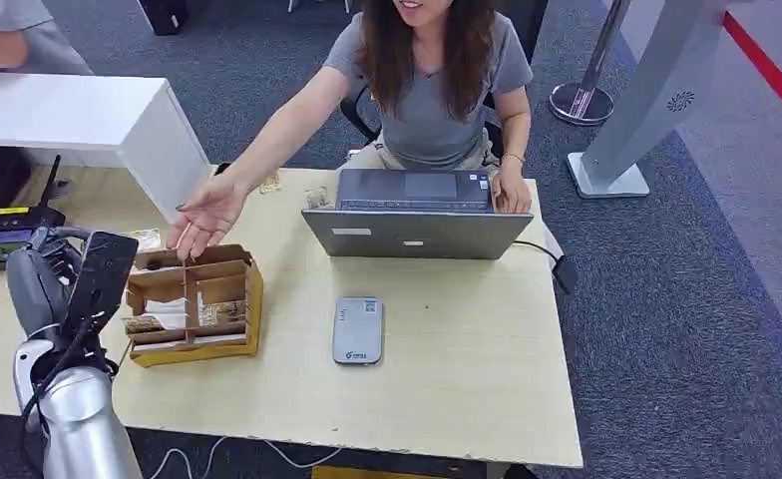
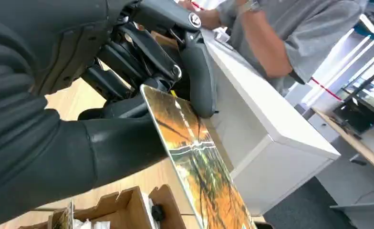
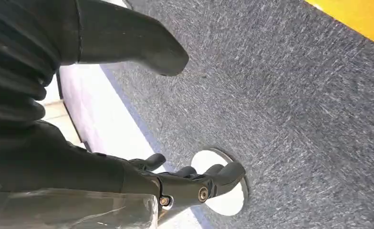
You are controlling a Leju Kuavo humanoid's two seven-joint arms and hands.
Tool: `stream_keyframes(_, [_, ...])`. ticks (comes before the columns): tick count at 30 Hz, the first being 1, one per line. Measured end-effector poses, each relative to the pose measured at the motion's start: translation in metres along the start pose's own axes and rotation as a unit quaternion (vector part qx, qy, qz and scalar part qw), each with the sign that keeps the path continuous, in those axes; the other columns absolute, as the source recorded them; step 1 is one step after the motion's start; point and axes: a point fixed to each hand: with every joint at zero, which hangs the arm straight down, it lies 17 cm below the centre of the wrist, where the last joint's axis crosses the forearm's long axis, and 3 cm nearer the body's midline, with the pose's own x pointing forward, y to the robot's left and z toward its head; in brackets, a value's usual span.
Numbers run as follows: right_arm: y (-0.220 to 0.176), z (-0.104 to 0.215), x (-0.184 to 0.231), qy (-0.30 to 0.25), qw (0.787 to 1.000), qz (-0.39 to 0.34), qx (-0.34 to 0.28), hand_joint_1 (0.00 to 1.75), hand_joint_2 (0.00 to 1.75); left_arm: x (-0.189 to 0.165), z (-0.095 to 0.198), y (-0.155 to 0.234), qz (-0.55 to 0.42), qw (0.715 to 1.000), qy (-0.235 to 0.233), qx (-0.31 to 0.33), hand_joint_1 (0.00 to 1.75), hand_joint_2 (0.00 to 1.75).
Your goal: Pass the card to the sensor for recognition and then transmit it.
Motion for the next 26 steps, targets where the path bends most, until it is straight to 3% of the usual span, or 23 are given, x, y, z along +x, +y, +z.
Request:
stream_keyframes(10, [-0.006,0.000,0.009,-0.008,1.000,0.006,-0.004,0.00,1.75,-0.035,-0.007,0.006,0.074,0.996,0.054,0.017,1.75,1.75])
stream_keyframes(26, [-0.006,0.000,0.010,-0.009,1.000,0.007,-0.004,0.00,1.75,-0.053,-0.008,-0.003,0.094,0.992,0.082,0.017,1.75,1.75])
